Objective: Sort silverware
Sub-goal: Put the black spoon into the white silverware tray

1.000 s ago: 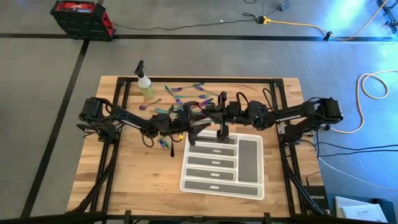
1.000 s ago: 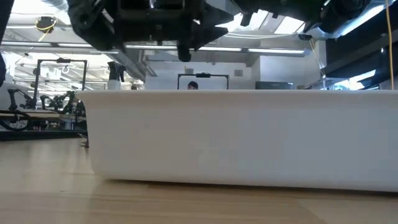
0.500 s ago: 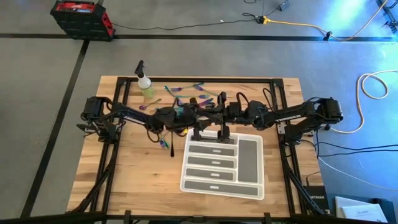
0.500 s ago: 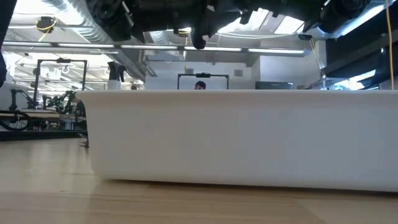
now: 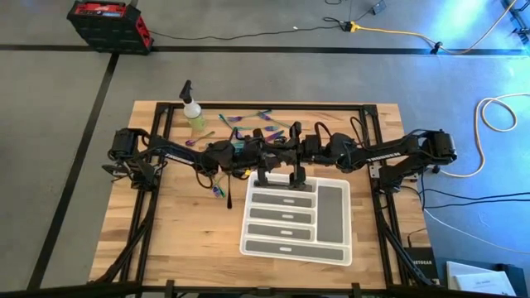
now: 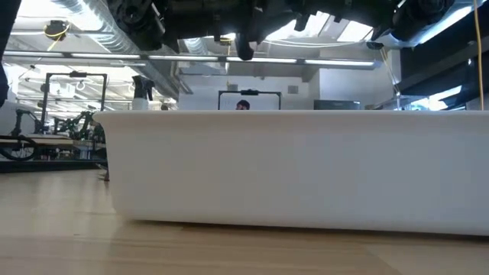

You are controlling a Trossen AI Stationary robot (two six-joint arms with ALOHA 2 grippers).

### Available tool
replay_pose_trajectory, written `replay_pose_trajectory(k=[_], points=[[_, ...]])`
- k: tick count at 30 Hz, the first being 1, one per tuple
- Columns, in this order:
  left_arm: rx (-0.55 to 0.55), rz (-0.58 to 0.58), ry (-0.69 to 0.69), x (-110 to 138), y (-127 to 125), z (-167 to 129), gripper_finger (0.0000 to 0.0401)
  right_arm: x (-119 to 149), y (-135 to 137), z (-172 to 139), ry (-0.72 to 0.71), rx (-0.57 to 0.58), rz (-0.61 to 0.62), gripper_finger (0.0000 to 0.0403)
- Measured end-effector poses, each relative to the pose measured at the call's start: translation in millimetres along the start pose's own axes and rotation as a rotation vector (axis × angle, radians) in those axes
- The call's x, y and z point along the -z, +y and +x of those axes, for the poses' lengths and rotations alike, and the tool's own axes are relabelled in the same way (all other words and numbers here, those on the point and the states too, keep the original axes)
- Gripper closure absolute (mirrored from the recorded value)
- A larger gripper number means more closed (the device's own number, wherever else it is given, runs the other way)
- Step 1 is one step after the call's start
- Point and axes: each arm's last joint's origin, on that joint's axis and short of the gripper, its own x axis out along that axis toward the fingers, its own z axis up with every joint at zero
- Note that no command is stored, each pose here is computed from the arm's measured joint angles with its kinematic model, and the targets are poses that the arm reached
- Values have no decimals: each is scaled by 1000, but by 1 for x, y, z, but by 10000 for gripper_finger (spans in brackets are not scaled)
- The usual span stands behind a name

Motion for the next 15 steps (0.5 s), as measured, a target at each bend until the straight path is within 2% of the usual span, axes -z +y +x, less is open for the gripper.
replay_pose_trajectory(k=[9, 11, 15], points=[[7, -2, 1, 0, 0, 0, 298, 0, 0, 0, 0, -2, 3, 403], [7, -1, 1, 0, 0, 0, 319, 0, 0, 0, 0, -1, 3, 403], [13, 21, 3, 0, -1, 0, 386, 0, 0, 0, 0, 0, 14, 402]])
